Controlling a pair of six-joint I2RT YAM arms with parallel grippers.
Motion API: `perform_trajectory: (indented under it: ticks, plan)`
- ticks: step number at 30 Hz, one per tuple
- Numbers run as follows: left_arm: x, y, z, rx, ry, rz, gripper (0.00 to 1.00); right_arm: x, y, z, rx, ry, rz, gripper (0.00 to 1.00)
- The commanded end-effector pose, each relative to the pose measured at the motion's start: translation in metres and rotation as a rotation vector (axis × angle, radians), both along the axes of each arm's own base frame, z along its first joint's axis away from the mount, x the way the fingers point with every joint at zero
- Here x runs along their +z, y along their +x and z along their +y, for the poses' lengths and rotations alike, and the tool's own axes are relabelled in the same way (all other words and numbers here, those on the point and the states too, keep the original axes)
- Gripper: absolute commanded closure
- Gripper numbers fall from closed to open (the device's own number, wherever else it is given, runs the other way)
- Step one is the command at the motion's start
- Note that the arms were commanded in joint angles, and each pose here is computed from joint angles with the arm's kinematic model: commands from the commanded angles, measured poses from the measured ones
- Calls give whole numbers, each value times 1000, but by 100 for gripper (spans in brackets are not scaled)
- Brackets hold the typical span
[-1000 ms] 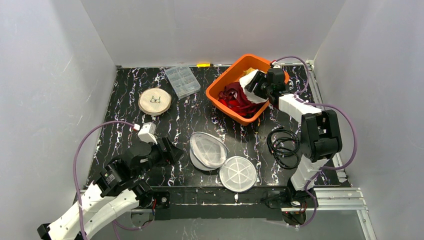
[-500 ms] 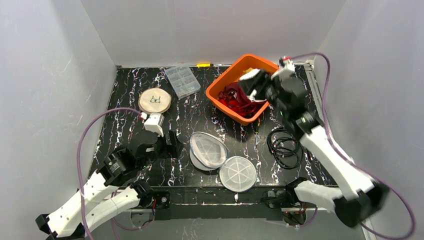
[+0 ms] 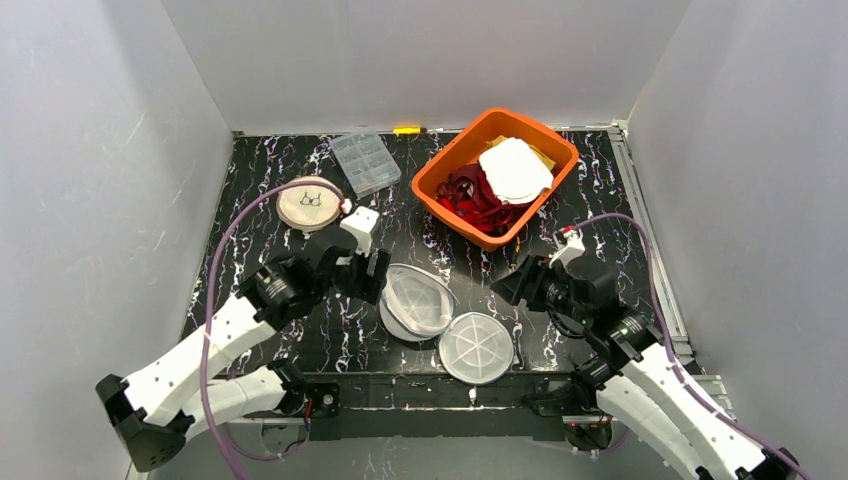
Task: Unzip the laundry bag and remove the bra
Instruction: Adjust the laundry bag at the center of the board.
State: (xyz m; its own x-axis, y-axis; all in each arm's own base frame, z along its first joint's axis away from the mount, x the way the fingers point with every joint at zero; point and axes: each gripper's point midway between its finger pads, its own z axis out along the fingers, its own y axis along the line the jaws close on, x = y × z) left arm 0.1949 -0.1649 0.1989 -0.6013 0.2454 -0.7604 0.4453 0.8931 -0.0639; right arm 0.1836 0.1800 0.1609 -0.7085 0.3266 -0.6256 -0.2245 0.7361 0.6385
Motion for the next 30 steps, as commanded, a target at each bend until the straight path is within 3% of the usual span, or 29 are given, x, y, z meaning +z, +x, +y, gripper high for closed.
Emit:
perform_trajectory:
  ticks: [1, 7, 15, 21, 24, 30]
  plan:
    - [-5, 14, -7, -86, 98, 26, 25, -5, -25, -1, 76, 15, 15, 28]
    - [-28, 34, -26, -134, 136, 126, 31, -29, -46, -12, 65, 18, 79, 28]
    - [-37, 65, -32, -130, 192, 145, 45, -37, -63, -19, 50, 56, 116, 30]
    - [-47, 64, -31, -137, 217, 169, 68, -34, -66, -24, 39, 44, 117, 30]
    - [-55, 59, -28, -128, 221, 190, 70, -31, -65, -23, 39, 46, 115, 30]
    - [-64, 54, -27, -129, 212, 210, 62, -26, -61, -22, 33, 46, 105, 30]
